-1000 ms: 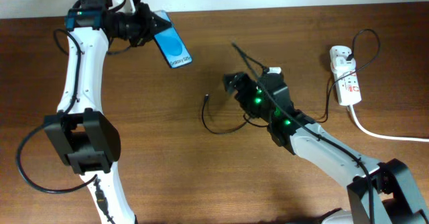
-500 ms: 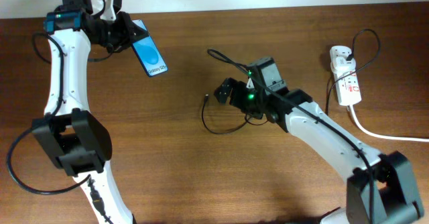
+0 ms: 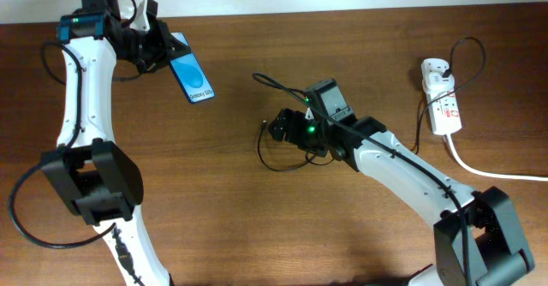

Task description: Plug charger to phone and switch on socket

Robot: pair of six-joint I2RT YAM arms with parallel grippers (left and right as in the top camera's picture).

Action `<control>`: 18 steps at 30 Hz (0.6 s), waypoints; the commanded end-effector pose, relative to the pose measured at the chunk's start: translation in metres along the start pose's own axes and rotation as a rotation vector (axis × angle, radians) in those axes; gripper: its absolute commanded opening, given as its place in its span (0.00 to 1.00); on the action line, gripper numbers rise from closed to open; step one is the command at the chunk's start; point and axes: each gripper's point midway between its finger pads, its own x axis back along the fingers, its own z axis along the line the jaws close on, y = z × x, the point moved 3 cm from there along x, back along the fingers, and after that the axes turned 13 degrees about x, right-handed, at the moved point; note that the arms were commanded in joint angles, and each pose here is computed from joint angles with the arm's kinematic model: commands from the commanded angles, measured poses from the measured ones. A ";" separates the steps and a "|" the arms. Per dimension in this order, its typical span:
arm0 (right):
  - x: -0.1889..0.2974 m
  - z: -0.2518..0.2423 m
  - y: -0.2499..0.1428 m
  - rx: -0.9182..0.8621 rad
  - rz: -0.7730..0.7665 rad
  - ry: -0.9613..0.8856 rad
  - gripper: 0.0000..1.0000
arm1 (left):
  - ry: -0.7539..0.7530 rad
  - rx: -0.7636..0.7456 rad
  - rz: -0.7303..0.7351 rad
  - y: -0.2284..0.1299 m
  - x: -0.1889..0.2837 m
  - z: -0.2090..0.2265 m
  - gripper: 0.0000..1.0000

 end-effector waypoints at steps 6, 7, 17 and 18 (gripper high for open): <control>-0.007 0.007 -0.003 0.024 0.013 0.006 0.77 | -0.011 -0.059 0.013 -0.005 -0.005 -0.010 0.00; -0.008 0.009 -0.004 0.029 0.015 0.008 0.70 | -0.011 -0.064 0.017 -0.006 -0.005 -0.010 0.00; -0.068 0.001 0.005 -0.069 -0.009 0.072 0.52 | -0.007 -0.056 0.023 -0.007 -0.005 -0.008 0.00; -0.075 0.000 0.007 -0.077 -0.016 0.077 0.50 | -0.007 -0.056 0.023 -0.007 -0.005 -0.008 0.00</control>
